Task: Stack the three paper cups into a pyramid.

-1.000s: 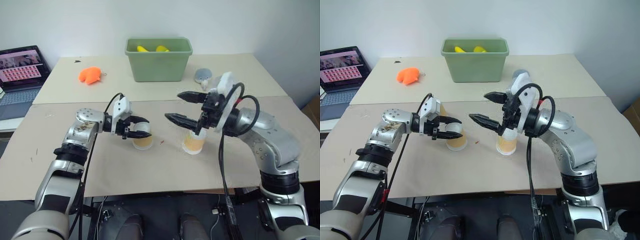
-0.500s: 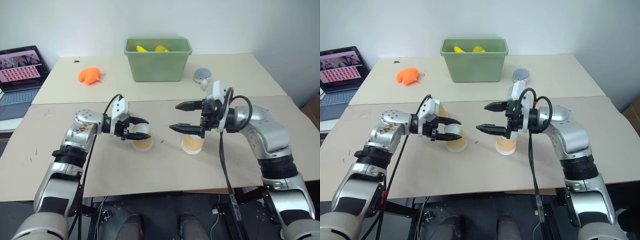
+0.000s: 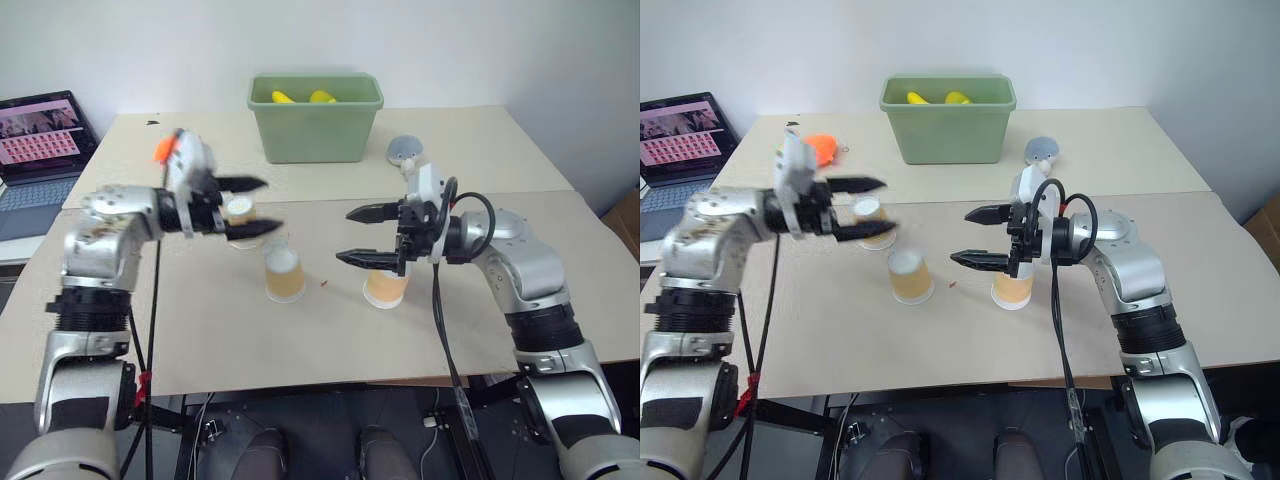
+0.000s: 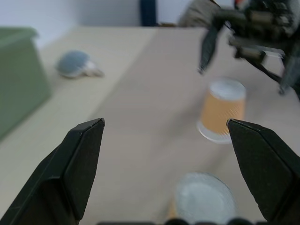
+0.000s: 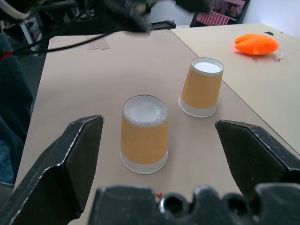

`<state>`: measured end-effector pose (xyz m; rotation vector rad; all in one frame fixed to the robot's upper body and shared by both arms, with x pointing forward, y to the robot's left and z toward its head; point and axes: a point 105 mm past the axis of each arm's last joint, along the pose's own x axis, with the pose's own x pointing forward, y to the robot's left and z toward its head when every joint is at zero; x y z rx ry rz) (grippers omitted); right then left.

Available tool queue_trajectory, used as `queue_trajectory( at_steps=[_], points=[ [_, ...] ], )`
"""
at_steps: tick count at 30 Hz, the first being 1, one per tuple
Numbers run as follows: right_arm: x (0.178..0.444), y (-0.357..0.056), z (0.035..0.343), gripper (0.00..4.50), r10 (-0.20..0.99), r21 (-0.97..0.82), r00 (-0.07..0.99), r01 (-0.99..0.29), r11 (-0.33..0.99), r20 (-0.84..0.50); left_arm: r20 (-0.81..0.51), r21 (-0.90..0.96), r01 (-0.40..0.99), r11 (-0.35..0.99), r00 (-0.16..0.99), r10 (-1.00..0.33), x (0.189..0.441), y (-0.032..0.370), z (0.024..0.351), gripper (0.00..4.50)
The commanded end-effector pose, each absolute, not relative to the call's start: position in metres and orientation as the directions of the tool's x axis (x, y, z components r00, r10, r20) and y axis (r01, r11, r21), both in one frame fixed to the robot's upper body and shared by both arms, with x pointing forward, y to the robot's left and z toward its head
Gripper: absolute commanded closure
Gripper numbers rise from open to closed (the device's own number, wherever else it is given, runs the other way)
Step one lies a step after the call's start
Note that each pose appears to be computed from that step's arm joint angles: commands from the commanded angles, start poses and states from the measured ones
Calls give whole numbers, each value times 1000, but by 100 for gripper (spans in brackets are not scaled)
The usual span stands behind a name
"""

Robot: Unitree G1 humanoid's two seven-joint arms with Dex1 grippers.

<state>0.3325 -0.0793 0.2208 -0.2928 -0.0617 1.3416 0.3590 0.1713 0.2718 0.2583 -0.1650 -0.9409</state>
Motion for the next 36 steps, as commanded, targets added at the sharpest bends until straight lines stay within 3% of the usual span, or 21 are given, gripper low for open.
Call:
queue_trajectory(
  at_steps=[1, 3, 6, 13, 22, 36],
  points=[
    [328, -82, 238, 0, 970, -310, 223, -933, 184, -94, 161, 231, 461, 857, 850, -501, 370, 224, 273, 4],
    [327, -83, 238, 0, 970, -312, 225, -932, 186, -93, 130, 191, 353, 916, 916, -380, 369, 240, 249, 4],
    [325, -83, 239, 0, 972, -309, 220, -933, 183, -87, 56, 190, 289, 938, 951, -304, 364, 250, 215, 4],
    [318, -76, 238, 0, 974, -305, 214, -935, 182, -75, -51, 189, 331, 924, 943, -328, 373, 259, 175, 4],
    [306, -73, 247, 0, 972, -343, 227, -919, 195, -56, -79, 129, 588, 799, 809, -583, 395, 224, 177, 4],
    [302, -74, 250, 0, 969, -356, 243, -911, 210, -50, -56, 177, 617, 767, 784, -618, 431, 208, 202, 4]
  ],
)
